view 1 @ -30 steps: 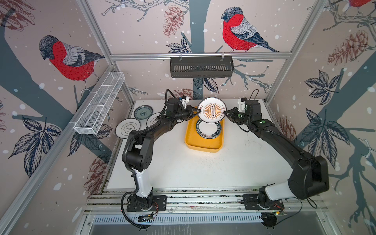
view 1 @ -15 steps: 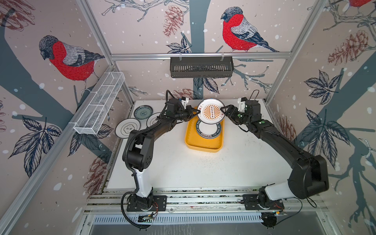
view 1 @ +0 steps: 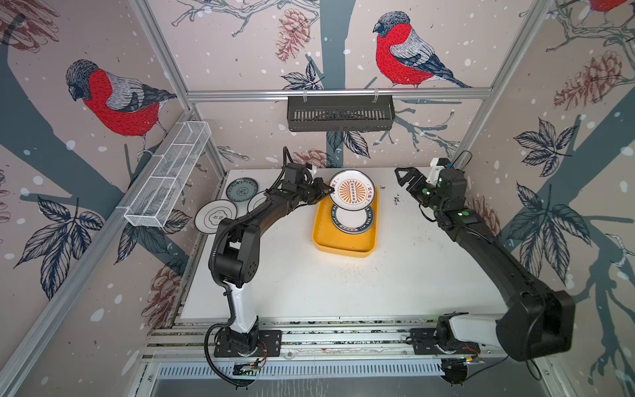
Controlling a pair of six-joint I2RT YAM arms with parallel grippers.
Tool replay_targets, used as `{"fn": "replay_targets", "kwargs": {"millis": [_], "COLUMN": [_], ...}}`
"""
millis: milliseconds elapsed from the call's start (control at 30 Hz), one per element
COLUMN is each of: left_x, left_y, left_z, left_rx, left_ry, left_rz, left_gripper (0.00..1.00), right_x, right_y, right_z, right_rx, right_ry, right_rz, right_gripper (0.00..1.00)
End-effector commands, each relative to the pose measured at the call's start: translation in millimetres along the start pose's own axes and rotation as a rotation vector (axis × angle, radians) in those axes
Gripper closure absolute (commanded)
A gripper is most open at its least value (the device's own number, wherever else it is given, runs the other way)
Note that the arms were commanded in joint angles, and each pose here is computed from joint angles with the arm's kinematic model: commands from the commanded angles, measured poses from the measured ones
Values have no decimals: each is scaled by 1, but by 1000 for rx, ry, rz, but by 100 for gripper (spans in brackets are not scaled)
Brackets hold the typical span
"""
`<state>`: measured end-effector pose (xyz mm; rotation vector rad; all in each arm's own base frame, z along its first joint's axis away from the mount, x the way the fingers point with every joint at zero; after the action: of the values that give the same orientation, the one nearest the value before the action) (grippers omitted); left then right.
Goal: Place the plates into the plastic bin on the countertop
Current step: Place the plate in the plastic bin.
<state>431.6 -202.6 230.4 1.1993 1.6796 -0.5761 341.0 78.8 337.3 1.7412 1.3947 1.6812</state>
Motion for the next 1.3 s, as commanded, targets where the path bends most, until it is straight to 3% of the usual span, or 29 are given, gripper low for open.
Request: {"fn": "replay_targets", "kwargs": {"millis": [0,267,733,1267], "left_x": [15,34,50,55], "left_y": [-1,1,4,-6], "left_z": [3,26,61,66], "left_rx": [23,54,117,160], "left_ry": [108,184,242,305], "left_rz": [14,24,5,3], "left_gripper": [98,97,96,80], "right_x": [5,12,-6,-16], "right_y": [24,40,41,35], "right_z": [-5,11,37,45], "right_rx": [-136,-174,-145,-121], "right_ry": [11,43,25,15], "right_rz": [-62,-143,-112,-81], "right_gripper": [0,0,0,0]}}
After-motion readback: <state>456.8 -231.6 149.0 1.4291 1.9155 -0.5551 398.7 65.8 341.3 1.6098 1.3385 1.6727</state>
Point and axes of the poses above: each gripper's point midway between its finger pads, its own z axis out along the fingers, its own x axis along the line the jaws close on, y = z × x, the point moved 9 cm from there along -z, back along the fingers, and after that the axes turned 13 degrees about -z, right-handed, at the moved point
